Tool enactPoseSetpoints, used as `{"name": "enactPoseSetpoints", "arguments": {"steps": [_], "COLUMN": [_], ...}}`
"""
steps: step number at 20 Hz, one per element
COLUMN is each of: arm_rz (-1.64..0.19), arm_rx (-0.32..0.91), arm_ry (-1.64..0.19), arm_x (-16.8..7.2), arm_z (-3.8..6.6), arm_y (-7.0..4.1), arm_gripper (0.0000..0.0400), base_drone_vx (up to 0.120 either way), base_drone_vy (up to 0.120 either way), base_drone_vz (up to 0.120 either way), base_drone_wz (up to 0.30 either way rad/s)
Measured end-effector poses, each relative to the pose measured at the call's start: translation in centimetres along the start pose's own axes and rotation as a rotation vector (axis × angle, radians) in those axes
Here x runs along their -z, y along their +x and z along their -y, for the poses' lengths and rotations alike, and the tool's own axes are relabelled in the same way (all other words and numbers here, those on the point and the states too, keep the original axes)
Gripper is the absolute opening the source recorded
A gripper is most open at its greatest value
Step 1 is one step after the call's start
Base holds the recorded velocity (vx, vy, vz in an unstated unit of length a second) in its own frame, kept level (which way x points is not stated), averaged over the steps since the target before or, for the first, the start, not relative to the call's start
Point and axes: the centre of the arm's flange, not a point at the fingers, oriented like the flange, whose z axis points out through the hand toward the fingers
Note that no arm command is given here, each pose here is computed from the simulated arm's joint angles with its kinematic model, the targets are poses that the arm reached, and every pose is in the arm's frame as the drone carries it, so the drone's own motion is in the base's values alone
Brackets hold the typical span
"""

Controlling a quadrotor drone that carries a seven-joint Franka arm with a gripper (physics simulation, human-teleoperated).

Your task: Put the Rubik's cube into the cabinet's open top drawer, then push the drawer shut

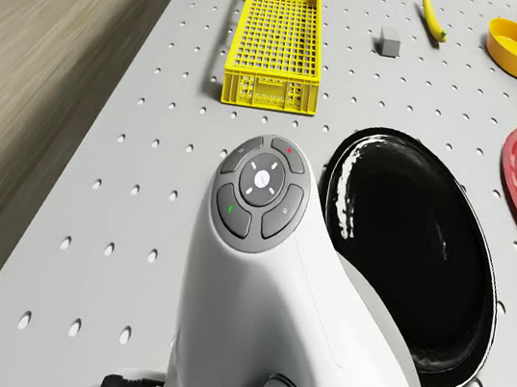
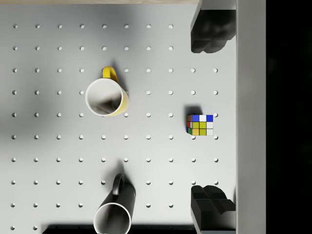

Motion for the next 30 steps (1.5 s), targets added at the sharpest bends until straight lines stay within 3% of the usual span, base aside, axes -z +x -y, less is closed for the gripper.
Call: {"name": "enactPoseSetpoints", "arguments": {"steps": [4,12,18,30], "arm_rz": [-0.002,-0.004,-0.004,-0.005], "arm_rx": [0.000,0.000,0.000,0.000], "arm_ry": [-0.002,-0.004,-0.004,-0.004], "arm_x": [0.00,0.00,0.01,0.01], "arm_z": [0.02,0.04,0.04,0.04], "arm_y": [-0.02,-0.04,-0.04,-0.04], "arm_gripper": [0.0400,0.0400,0.0400,0.0400], "base_drone_vx": [0.010,0.120,0.080,0.003], "base_drone_vy": [0.000,0.000,0.000,-0.033], "base_drone_vz": [-0.120,-0.120,-0.013,-0.120], "base_drone_wz": [0.000,0.000,0.000,0.000]}}
